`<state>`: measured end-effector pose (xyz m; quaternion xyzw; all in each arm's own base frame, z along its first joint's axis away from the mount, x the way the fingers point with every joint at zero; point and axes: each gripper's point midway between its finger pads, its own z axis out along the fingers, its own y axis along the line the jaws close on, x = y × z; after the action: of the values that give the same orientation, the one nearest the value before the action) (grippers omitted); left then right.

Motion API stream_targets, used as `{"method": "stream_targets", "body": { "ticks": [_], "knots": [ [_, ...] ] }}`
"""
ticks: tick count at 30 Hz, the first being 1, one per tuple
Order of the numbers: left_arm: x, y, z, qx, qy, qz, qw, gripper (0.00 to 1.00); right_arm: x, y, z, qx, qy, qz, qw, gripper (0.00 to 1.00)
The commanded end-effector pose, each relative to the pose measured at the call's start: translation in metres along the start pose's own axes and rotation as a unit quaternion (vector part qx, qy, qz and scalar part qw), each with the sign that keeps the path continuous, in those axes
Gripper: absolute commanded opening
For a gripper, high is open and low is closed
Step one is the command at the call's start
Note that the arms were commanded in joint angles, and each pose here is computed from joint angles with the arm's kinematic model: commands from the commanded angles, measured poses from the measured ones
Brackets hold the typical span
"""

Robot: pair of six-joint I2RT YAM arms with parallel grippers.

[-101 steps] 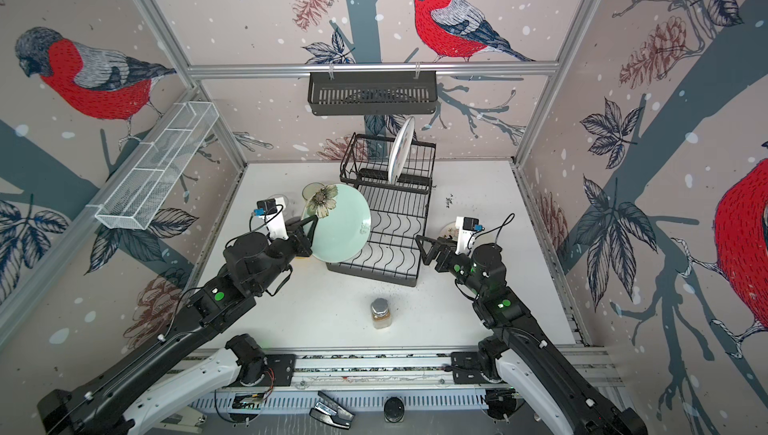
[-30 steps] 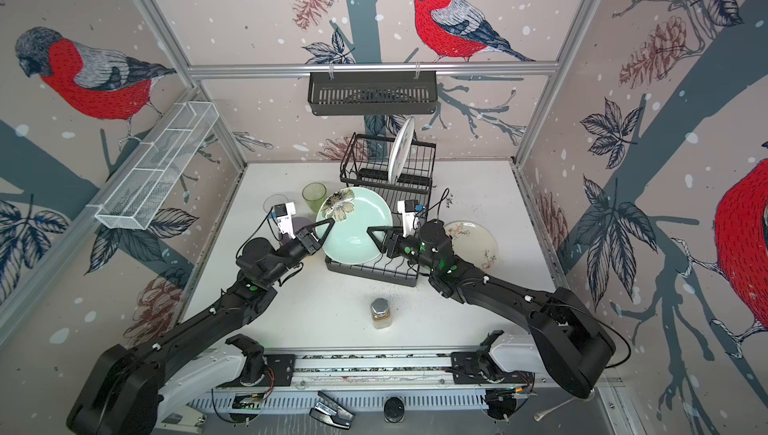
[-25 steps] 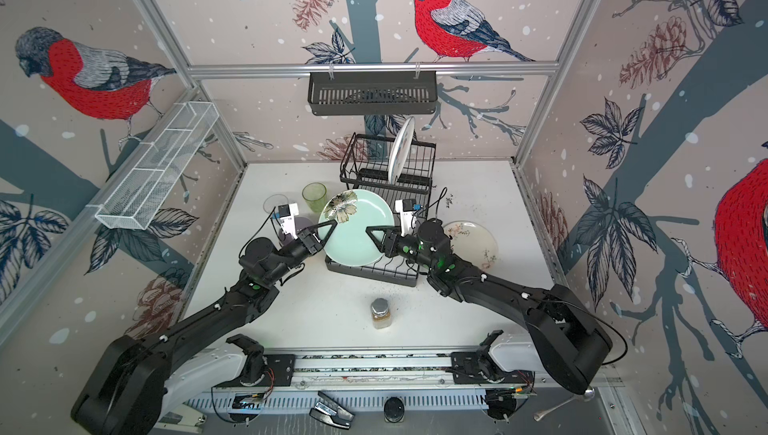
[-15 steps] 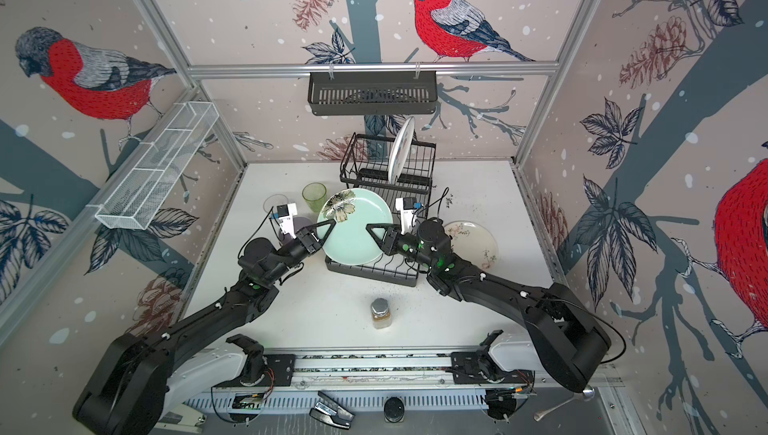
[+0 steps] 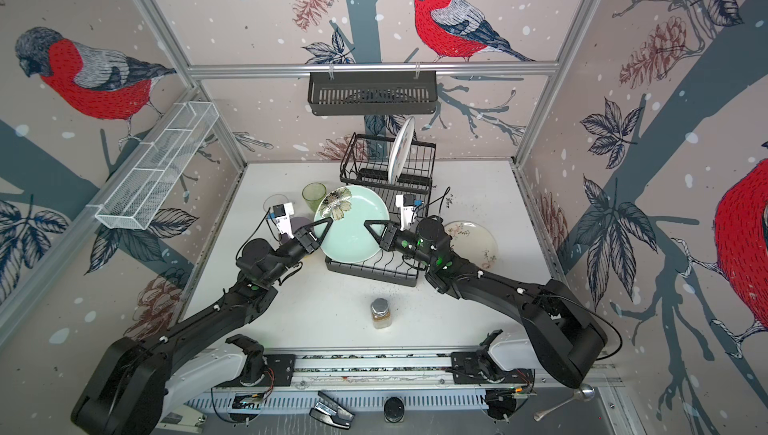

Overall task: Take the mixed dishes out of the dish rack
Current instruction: 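Close the right gripper on the plate rim opposite the left gripper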

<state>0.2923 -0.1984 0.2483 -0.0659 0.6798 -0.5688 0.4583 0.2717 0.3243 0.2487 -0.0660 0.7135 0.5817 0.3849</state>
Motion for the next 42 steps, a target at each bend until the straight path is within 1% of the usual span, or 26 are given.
{"method": "stream_targets", "body": {
  "ticks": [1, 2, 4, 6, 17, 25, 32, 37, 42],
  "knots": [
    [-0.007, -0.021, 0.001, 0.039, -0.004, 0.018, 0.999, 0.52, 0.002, -0.008, 0.001, 0.018, 0.002, -0.043, 0.999, 0.01],
    [-0.007, -0.019, 0.001, 0.034, -0.003, 0.019, 0.999, 0.72, 0.001, -0.007, 0.000, 0.017, 0.001, -0.046, 0.999, 0.01],
    [-0.008, -0.016, 0.003, 0.023, 0.002, 0.025, 0.999, 0.97, 0.001, -0.009, -0.001, 0.020, -0.005, -0.045, 0.999, 0.00],
    [-0.011, -0.013, 0.002, 0.012, 0.000, 0.029, 1.000, 0.97, 0.001, -0.011, -0.002, 0.023, -0.007, -0.041, 0.999, 0.00],
    [-0.022, -0.015, -0.011, -0.005, -0.035, 0.055, 0.998, 0.97, -0.002, -0.009, -0.003, 0.020, -0.012, -0.039, 0.999, 0.00],
    [-0.021, -0.013, -0.012, -0.008, -0.033, 0.056, 0.998, 0.97, -0.006, -0.008, -0.007, 0.022, -0.018, -0.040, 0.999, 0.00],
    [-0.022, -0.013, -0.014, -0.016, -0.032, 0.076, 0.996, 0.97, -0.012, -0.013, -0.017, 0.044, -0.030, -0.049, 0.997, 0.00],
    [-0.025, -0.014, -0.017, -0.021, -0.042, 0.083, 0.995, 0.97, -0.021, -0.005, -0.030, 0.043, -0.047, -0.053, 0.997, 0.00],
    [-0.026, -0.015, -0.017, -0.026, -0.042, 0.096, 0.994, 0.97, -0.028, -0.004, -0.042, 0.055, -0.063, -0.057, 0.995, 0.00]
  ]
}}
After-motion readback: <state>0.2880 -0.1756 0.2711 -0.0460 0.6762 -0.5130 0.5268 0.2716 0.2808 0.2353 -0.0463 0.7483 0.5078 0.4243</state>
